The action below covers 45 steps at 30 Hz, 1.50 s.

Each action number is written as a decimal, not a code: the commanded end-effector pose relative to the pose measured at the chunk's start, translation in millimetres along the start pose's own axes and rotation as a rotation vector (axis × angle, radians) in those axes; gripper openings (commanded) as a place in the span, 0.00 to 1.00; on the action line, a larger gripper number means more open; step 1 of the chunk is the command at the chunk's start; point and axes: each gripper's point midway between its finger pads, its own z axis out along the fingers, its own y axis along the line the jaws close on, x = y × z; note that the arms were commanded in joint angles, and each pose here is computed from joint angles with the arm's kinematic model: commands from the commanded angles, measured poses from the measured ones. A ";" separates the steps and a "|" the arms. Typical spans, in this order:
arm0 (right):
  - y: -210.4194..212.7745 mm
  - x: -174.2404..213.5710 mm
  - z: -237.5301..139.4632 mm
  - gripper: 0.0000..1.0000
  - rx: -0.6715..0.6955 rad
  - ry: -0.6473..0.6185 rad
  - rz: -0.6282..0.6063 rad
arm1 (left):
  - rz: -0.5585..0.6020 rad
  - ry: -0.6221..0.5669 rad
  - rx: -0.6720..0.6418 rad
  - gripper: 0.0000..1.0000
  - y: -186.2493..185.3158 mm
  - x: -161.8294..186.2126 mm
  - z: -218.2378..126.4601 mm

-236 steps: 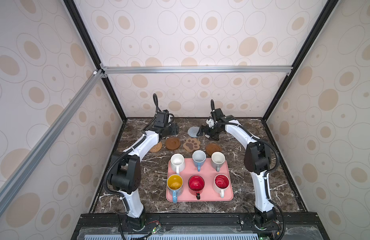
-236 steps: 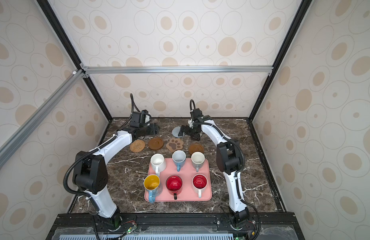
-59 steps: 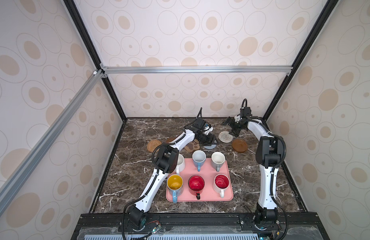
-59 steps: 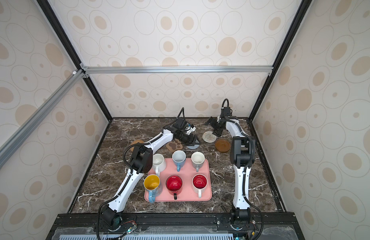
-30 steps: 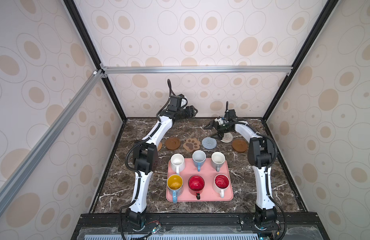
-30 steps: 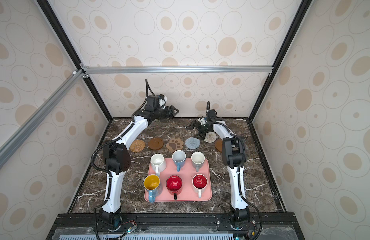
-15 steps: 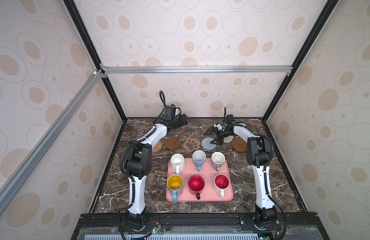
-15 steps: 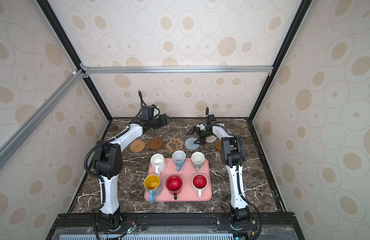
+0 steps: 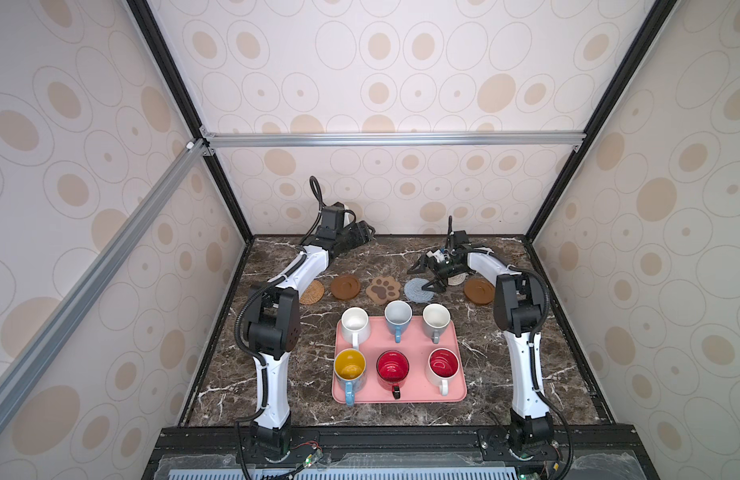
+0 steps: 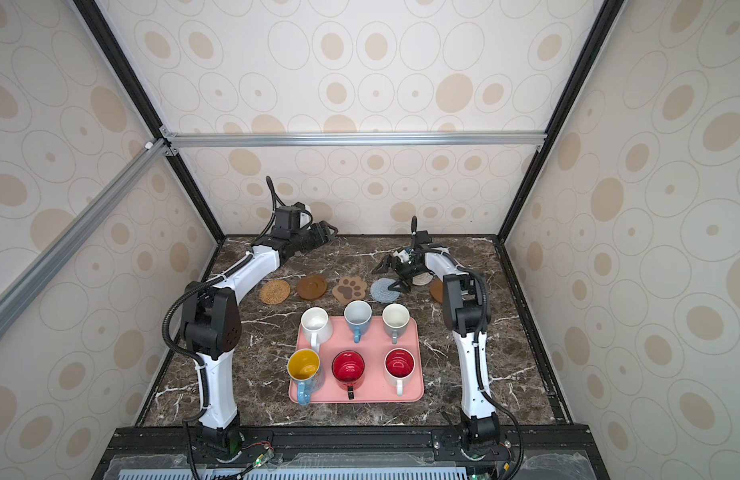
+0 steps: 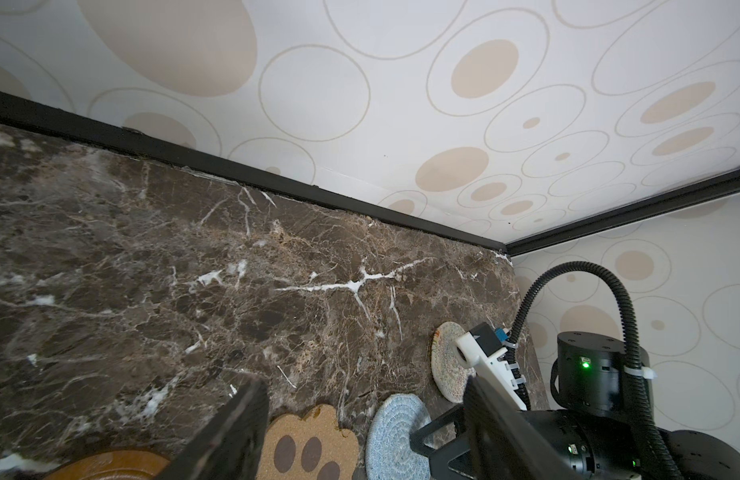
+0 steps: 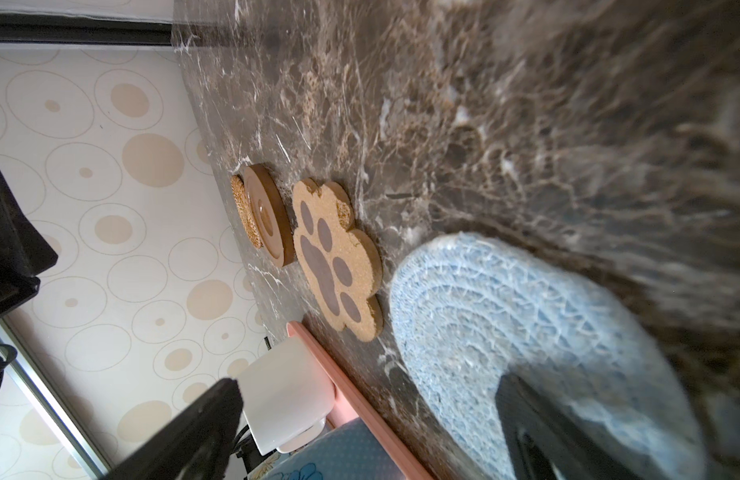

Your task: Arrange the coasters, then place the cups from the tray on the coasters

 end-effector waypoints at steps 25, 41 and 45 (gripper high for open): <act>25.0 -19.1 -20.1 1.00 -0.009 -0.081 0.029 | 0.014 -0.027 0.040 0.76 -10.9 -16.5 -9.9; -3.0 -93.0 -77.9 1.00 0.030 -0.354 0.083 | 0.018 -0.024 0.039 0.76 -7.7 -18.5 -11.4; -23.7 -105.9 -80.2 1.00 0.074 -0.390 0.110 | 0.020 -0.024 0.043 0.76 -10.0 -18.7 -12.9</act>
